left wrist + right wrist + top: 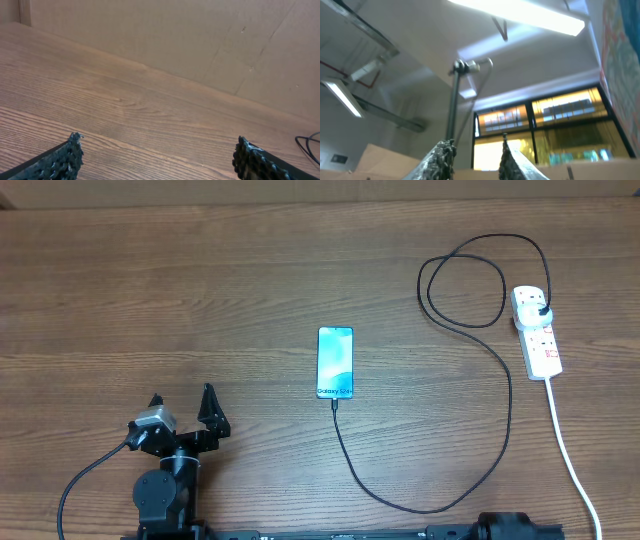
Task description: Plug charger to phone and switch on socket
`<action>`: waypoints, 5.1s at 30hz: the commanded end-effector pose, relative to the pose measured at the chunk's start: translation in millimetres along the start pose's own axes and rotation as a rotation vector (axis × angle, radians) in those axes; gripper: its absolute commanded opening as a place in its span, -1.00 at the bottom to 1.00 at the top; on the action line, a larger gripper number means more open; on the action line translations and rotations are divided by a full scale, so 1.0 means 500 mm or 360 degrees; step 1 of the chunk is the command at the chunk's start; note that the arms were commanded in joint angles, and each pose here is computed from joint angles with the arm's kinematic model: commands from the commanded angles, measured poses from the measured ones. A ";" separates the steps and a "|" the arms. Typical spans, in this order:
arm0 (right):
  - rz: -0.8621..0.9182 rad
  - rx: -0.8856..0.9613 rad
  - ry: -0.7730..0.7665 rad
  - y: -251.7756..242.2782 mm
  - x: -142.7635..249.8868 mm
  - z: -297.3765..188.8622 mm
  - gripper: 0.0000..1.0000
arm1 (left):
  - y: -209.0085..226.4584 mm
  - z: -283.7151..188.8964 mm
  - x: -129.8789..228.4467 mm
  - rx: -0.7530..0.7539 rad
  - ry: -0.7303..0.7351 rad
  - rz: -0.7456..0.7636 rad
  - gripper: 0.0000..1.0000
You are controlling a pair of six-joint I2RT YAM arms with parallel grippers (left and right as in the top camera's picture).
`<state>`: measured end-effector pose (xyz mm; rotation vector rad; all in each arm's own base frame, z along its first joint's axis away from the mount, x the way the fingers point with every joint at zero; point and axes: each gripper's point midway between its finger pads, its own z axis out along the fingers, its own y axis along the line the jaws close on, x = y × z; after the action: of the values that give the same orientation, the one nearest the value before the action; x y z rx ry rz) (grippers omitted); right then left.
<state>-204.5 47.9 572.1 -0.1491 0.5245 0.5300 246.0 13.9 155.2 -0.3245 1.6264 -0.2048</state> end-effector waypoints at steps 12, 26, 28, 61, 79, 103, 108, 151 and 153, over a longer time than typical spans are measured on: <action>-0.0025 0.0286 -0.0160 -0.077 -0.004 0.022 0.99 | 0.001 0.000 0.002 -0.0001 0.0000 0.0036 1.00; 0.0187 0.0507 0.0652 -0.239 0.368 0.043 1.00 | 0.001 0.000 0.002 -0.0001 0.0000 0.0036 1.00; 0.0218 0.0498 0.0736 -0.248 0.410 0.039 1.00 | 0.001 0.000 0.002 -0.0001 0.0000 0.0036 1.00; 0.0380 0.0832 0.1340 -0.454 0.897 -0.157 1.00 | 0.001 0.000 0.002 -0.0001 0.0000 0.0036 1.00; 0.0265 0.0926 0.1162 -0.489 0.868 -0.137 1.00 | 0.001 0.000 0.002 -0.0001 0.0000 0.0036 0.99; 0.0156 0.1029 0.0954 -0.552 0.932 -0.205 1.00 | 0.001 0.000 0.002 -0.0001 0.0000 0.0036 1.00; 0.0159 0.1037 0.0971 -0.554 0.944 -0.217 1.00 | 0.001 0.000 0.002 -0.0001 0.0000 0.0036 1.00; 0.0169 0.1274 0.1336 -0.575 1.016 -0.328 1.00 | 0.001 0.000 0.002 -0.0001 0.0000 0.0036 1.00; 0.0109 0.1226 0.1375 -0.572 1.018 -0.327 1.00 | 0.001 0.000 0.002 -0.0001 0.0000 0.0036 1.00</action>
<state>245.8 -14.5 175.4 0.4421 1.5288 0.3208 246.0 13.9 155.1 -0.3246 1.6268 -0.2048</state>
